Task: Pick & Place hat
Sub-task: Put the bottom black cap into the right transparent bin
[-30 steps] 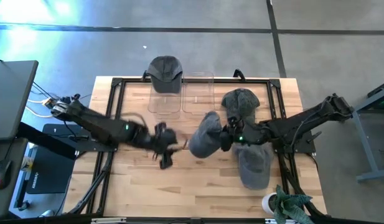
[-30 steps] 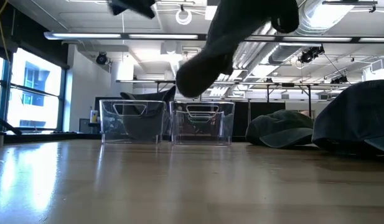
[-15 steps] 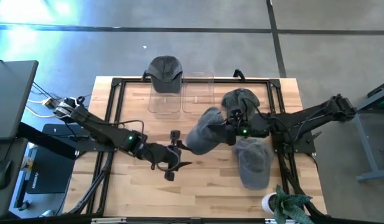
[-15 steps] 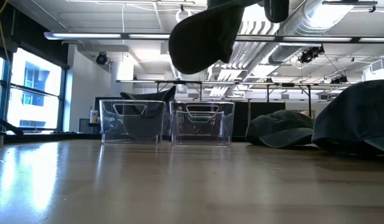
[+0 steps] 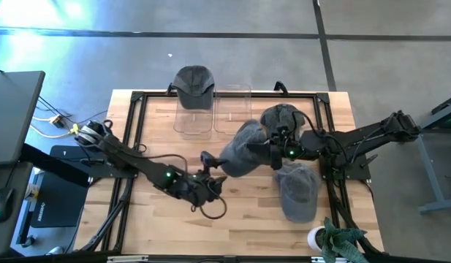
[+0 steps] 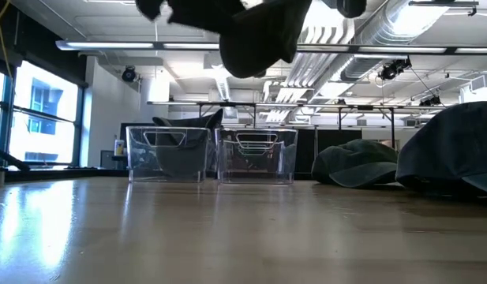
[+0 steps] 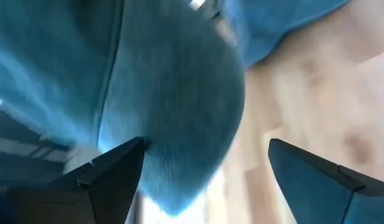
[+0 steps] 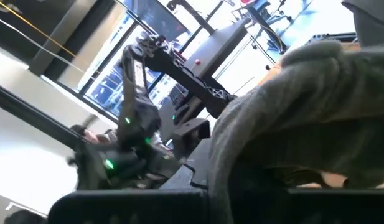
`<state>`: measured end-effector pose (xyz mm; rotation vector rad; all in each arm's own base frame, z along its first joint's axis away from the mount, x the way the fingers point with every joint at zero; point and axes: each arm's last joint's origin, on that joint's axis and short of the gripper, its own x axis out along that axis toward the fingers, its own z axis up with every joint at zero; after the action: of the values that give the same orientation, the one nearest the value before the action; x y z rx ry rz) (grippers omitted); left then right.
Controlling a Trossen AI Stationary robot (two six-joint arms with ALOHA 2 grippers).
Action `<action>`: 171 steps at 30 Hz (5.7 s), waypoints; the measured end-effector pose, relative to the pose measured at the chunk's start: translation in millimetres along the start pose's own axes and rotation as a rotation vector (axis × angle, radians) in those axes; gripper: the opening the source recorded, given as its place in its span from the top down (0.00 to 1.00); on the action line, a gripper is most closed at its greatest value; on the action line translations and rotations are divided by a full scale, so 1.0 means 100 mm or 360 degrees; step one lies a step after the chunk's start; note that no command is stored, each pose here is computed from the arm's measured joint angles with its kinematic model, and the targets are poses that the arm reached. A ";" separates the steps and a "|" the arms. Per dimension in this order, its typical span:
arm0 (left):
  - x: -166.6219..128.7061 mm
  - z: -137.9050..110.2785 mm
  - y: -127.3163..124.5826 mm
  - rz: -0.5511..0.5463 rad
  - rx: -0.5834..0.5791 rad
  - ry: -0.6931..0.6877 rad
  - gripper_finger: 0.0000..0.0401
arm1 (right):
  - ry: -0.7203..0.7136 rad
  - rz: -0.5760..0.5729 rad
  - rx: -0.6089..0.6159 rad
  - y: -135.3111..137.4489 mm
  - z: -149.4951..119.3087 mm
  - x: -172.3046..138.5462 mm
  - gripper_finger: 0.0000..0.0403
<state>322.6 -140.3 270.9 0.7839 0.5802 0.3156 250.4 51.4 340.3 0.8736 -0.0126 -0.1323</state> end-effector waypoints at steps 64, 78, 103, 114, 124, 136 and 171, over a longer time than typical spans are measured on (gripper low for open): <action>-0.56 0.02 1.23 -0.0905 -0.1904 -0.0415 1.00 | 0.0564 0.0079 -0.0785 -0.07 0.08 -0.67 0.35; -0.57 0.11 1.21 -0.1179 -0.1818 -0.0559 1.00 | -0.0006 0.0195 -0.0757 0.15 0.10 -0.24 0.35; -0.14 -0.05 0.59 -0.1845 -0.2329 -0.0873 1.00 | 0.0326 -0.0172 -0.0291 -0.08 0.08 -0.51 0.35; -0.14 -0.06 0.57 -0.1864 -0.2310 -0.0829 1.00 | 0.0190 0.0094 -0.0341 0.06 0.28 -0.72 0.35; -0.13 -0.06 0.58 -0.1736 -0.2308 -0.0872 1.00 | 0.0284 0.0192 -0.0303 0.15 0.19 -0.84 0.35; -0.13 -0.05 0.59 -0.1724 -0.2306 -0.0894 1.00 | 0.0302 0.0414 -0.0342 0.27 0.22 -1.08 0.35; -0.12 -0.06 0.59 -0.1688 -0.2336 -0.0877 1.00 | 0.0587 0.0542 -0.0070 0.52 -0.20 -1.17 0.35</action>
<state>305.9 -102.9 315.5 -0.8746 0.0665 -0.4623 141.5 113.2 372.3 0.8296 0.1847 0.3463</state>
